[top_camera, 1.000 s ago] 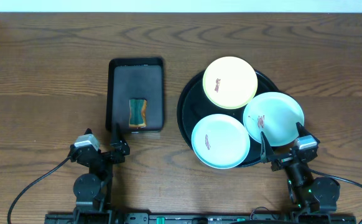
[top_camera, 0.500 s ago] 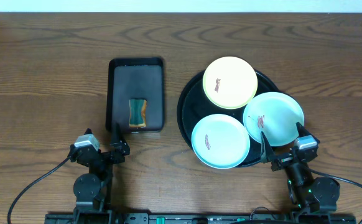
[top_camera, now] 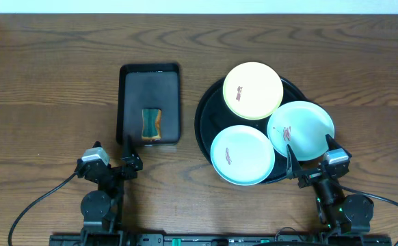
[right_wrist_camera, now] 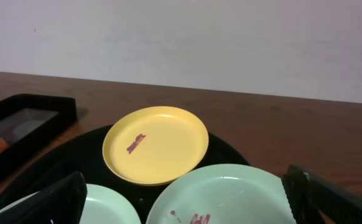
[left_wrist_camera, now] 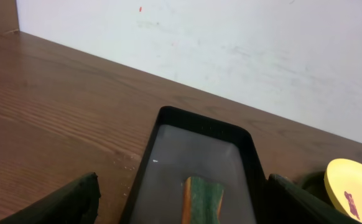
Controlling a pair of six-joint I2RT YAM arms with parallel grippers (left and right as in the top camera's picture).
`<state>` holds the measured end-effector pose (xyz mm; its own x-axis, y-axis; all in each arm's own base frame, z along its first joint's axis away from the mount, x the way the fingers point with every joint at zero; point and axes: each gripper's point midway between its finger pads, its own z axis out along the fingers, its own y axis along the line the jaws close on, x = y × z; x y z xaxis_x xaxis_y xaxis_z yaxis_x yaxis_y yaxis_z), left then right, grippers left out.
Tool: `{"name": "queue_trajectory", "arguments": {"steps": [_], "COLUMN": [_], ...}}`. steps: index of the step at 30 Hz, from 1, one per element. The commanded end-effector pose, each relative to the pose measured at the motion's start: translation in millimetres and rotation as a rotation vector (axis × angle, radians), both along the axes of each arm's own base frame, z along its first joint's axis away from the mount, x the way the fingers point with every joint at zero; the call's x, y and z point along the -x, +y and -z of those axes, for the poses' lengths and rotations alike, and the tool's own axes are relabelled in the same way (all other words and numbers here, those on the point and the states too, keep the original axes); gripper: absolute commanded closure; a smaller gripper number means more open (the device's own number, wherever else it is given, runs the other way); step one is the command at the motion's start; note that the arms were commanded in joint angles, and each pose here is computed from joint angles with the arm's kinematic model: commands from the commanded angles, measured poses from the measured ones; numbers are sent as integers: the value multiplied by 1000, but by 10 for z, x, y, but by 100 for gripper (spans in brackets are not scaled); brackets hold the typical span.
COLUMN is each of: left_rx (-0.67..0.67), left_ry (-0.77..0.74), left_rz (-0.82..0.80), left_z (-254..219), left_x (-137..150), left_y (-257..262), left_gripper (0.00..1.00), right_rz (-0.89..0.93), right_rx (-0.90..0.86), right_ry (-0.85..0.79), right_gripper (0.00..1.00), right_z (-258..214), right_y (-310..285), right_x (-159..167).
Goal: Clean dirty plates on tray and stack at the side
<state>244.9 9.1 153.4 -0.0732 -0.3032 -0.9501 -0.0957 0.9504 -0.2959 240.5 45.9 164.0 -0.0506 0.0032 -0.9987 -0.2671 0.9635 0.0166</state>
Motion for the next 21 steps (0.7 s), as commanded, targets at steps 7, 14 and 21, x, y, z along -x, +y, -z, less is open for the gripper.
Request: {"name": "queue_trajectory", "arguments": {"steps": [7,14,21], "left_rx": [-16,-16,-7], "left_ry": [53,53,22], "left_rz": [-9,-9,26], "left_z": [157,157,83], "left_x": [15,15,0], "left_y": [18,17,-46], "left_gripper": [15,15,15], "right_rz": [11,11,-78], "right_rx": [8,9,4], "right_ry": [-2,-2,-14], "right_gripper": [1,1,1], "right_z": [10,10,-21], "right_y": [-24,-24,124], "right_x": [-5,-5,40]}}
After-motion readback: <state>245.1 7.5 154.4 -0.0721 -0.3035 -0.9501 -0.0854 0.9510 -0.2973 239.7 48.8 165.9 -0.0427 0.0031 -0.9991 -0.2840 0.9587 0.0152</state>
